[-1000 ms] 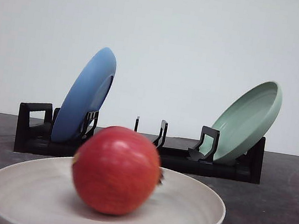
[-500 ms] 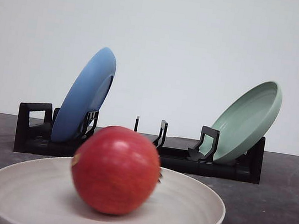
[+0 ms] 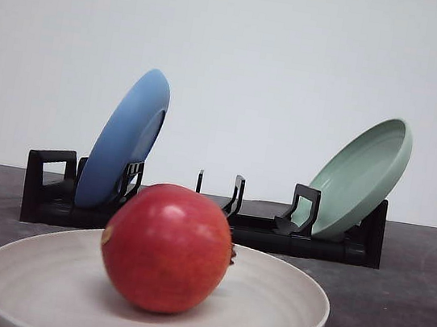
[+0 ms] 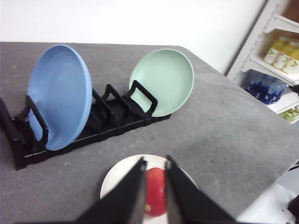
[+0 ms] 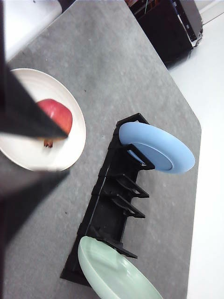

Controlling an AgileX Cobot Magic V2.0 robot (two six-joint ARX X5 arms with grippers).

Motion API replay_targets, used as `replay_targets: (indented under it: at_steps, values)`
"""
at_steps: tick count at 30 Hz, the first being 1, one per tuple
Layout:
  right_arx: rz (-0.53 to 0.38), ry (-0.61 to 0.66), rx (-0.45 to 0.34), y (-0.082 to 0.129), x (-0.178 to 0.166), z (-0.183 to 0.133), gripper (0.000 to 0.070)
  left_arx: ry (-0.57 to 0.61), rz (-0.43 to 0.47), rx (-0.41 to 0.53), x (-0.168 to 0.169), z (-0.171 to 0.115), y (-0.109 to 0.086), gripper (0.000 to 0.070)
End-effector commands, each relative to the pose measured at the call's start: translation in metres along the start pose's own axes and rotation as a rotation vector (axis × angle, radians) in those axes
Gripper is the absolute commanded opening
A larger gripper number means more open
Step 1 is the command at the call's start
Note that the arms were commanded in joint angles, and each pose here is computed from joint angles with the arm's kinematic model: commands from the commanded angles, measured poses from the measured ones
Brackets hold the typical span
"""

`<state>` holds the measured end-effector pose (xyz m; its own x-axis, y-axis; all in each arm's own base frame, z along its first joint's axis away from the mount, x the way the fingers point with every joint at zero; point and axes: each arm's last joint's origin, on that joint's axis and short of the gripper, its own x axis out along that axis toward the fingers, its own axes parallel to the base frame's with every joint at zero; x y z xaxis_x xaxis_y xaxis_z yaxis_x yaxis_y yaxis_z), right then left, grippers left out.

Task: Place pomegranate in white plate

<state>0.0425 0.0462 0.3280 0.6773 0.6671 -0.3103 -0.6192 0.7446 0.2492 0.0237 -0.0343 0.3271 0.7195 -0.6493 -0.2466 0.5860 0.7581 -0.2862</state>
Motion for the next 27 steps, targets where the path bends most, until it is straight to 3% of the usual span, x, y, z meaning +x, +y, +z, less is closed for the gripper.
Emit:
replay_targets:
  at_steps: [1, 21, 24, 27]
  values:
    - [0.012, -0.009, -0.021, 0.001, -0.001, 0.002, 0.0003, -0.009, -0.013, 0.001, -0.001, 0.002, -0.001, 0.0000]
    - [0.017, -0.017, -0.020, 0.002, -0.002, 0.003, 0.0003, -0.035, -0.014, -0.021, 0.000, -0.004, 0.002, 0.0000]
    - [0.018, -0.017, -0.020, 0.002, -0.002, 0.003, 0.0003, -0.054, 0.075, -0.028, 0.004, -0.008, 0.006, 0.0000]
    - [0.017, -0.017, -0.020, 0.002, -0.002, 0.003, 0.0003, -0.073, 0.256, -0.019, 0.014, -0.017, 0.014, 0.0000]
